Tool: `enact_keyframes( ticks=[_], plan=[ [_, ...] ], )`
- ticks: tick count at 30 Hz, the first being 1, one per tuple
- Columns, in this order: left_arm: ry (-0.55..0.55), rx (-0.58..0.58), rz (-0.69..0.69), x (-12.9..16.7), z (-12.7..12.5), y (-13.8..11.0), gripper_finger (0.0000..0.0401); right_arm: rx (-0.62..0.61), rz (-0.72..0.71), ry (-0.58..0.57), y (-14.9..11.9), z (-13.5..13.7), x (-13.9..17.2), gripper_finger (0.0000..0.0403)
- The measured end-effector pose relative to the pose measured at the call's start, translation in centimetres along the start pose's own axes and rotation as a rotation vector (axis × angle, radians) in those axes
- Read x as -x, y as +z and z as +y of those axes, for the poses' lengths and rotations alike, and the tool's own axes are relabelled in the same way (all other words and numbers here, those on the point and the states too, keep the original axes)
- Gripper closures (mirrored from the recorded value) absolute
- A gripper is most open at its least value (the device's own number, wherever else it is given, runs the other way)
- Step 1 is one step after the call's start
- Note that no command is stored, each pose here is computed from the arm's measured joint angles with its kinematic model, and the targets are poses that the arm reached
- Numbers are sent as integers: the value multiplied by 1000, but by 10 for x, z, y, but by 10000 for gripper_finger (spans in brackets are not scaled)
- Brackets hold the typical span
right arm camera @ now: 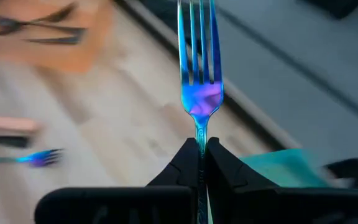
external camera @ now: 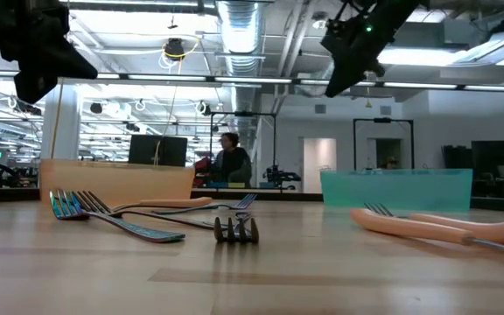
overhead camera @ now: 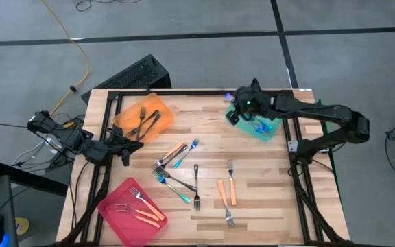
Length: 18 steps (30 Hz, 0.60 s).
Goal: Sort silverware by color (type)
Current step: Put the iridescent fork into the green bin
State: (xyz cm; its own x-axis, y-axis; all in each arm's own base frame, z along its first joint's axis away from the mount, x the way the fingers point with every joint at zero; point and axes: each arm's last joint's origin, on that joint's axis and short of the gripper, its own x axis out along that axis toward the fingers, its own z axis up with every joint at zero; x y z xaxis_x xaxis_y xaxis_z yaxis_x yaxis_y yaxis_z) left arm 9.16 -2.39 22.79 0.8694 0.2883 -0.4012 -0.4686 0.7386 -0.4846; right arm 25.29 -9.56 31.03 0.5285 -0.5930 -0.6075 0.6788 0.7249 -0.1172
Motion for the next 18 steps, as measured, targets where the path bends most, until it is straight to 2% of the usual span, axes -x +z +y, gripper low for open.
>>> enact_keyframes(
  ticks=[6, 12, 18],
  plan=[
    [5, 27, -2, 0, 0, 0, 401, 104, -23, -68, -4, -27, 13, 372],
    [50, 6, -62, 0, 2, 2, 401, 46, -27, -65, -40, -49, 14, 372],
    [120, -3, -142, 1, 4, 4, 401, -7, -117, 41, -74, -57, 8, 372]
  ],
)
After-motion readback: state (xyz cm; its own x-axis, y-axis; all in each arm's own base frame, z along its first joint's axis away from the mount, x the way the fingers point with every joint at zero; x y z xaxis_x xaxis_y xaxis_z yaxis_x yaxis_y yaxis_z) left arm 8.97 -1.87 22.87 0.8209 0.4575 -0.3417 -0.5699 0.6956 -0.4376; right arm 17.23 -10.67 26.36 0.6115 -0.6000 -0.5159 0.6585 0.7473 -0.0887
